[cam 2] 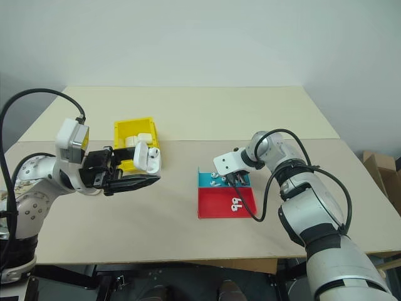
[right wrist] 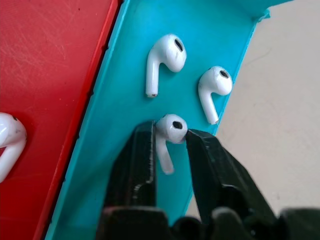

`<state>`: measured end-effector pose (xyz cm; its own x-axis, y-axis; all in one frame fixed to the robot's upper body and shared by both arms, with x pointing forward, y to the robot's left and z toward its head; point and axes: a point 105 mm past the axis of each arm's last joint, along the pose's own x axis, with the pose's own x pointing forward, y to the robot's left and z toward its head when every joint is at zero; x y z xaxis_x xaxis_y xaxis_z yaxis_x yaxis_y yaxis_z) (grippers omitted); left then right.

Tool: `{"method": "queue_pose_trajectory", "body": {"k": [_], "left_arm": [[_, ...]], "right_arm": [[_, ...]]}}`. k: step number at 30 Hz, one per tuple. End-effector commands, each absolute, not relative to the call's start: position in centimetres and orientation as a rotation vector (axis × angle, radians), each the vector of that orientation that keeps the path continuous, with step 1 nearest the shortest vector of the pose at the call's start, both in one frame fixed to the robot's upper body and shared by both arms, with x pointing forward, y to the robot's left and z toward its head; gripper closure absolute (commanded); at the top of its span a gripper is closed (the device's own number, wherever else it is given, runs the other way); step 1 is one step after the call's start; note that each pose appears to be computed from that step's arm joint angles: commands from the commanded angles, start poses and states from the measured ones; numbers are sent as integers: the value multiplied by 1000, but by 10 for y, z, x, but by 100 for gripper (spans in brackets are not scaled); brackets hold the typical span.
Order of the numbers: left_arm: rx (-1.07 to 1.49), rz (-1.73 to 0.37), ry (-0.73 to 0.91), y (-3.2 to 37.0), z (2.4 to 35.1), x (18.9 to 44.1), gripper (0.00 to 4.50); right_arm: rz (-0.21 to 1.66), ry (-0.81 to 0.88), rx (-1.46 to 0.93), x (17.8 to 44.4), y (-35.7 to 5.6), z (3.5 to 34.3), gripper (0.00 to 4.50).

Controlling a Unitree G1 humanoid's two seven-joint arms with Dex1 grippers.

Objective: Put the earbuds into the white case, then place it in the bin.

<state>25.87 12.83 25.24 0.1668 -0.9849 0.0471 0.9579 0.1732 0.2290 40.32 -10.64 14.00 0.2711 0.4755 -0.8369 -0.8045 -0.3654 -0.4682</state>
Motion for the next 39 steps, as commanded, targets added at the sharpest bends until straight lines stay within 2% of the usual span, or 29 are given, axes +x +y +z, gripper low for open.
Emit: {"method": "queue_pose_trajectory", "body": {"k": [1,5,10,17,19,21,25,28,39], "left_arm": [[186,-1396,-247,130,262,254,172],[179,-1411,-245,127,262,254,172],[157,-1448,-258,121,265,257,172],[128,-1500,-270,111,264,269,172],[122,-1511,-271,107,264,276,172],[116,-1521,-273,101,264,282,172],[103,-1549,-284,90,267,292,172],[103,-1573,-295,82,269,296,172],[108,-1598,-298,83,271,298,172]], "right_arm": [[1386,323,-1365,403,-107,142,388],[1357,292,-1310,405,-109,151,388],[1314,166,-1055,397,-117,194,388],[1329,-119,-197,319,-116,276,388],[1335,-174,24,298,-109,292,388],[1340,-207,147,282,-100,299,388],[1348,-240,244,260,-73,302,388],[1342,-235,263,252,-59,299,388],[1265,-176,211,262,-54,281,388]]}}
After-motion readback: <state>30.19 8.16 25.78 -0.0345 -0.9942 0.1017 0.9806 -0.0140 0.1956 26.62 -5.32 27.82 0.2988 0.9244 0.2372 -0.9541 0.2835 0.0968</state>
